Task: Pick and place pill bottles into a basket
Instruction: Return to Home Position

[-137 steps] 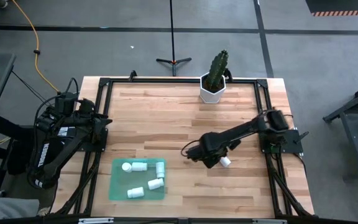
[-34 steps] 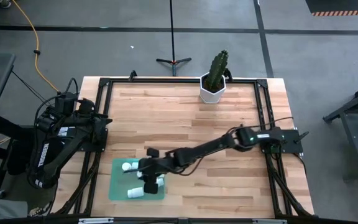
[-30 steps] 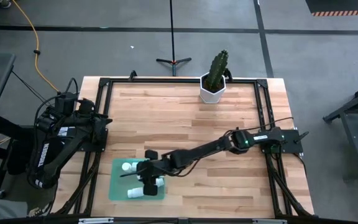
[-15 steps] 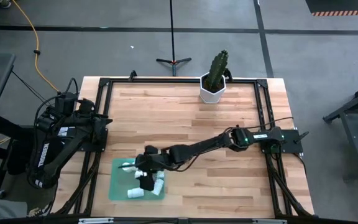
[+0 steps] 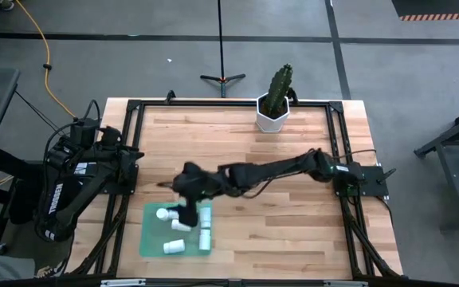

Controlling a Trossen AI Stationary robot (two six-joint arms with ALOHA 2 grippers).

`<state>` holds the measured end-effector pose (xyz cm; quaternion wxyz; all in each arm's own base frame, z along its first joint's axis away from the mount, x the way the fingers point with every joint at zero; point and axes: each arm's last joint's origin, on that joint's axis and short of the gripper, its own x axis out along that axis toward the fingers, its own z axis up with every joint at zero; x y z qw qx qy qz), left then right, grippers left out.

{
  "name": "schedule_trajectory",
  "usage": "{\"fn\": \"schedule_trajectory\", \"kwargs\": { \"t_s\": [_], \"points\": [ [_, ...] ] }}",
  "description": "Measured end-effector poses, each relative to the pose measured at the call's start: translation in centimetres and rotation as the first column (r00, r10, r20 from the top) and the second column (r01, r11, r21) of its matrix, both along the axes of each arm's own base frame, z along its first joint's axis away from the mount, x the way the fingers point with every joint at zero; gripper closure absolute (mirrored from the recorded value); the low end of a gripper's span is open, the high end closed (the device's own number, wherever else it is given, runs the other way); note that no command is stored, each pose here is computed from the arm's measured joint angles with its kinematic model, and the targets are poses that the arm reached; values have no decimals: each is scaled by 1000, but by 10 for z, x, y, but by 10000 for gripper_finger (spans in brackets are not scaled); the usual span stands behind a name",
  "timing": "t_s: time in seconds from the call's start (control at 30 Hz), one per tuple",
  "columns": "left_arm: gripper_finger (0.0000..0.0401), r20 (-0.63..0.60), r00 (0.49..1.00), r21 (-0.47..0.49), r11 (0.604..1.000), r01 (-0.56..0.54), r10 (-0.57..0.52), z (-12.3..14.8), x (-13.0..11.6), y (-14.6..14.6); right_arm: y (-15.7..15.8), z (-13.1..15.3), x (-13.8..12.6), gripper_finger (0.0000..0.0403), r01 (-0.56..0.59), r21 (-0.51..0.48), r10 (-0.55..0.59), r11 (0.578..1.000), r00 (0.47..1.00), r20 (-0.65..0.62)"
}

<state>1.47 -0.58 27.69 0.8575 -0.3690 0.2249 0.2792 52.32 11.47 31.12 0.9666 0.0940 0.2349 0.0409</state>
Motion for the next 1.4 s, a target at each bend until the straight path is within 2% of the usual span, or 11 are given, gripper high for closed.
{"fn": "schedule_trajectory", "kwargs": {
  "t_s": [0.2,0.47,0.73,0.9,1.0,1.13,1.4],
  "points": [
    [139,11,1000,25,1000,1,-1,2,1,2,-21,41,-26,122,38,-89,-39,995,999,-12],
    [139,12,1000,24,1000,2,-2,2,1,2,-36,76,-62,222,101,-215,-120,971,990,-74],
    [139,-45,997,38,997,-62,63,0,-1,3,-41,88,-83,337,122,-275,-163,954,978,-132],
    [139,-60,995,46,996,-78,81,0,-2,3,-44,95,-98,384,138,-248,-186,959,965,-184],
    [139,-54,995,52,995,-86,89,1,-1,4,-46,104,-109,399,139,-249,-190,959,963,-193],
    [139,-45,993,30,994,-106,107,1,-1,4,-46,122,-129,395,140,-247,-188,959,965,-182],
    [139,-20,995,51,994,-100,102,3,0,5,-46,161,-182,387,244,-329,-289,912,953,-93]
  ]
}}
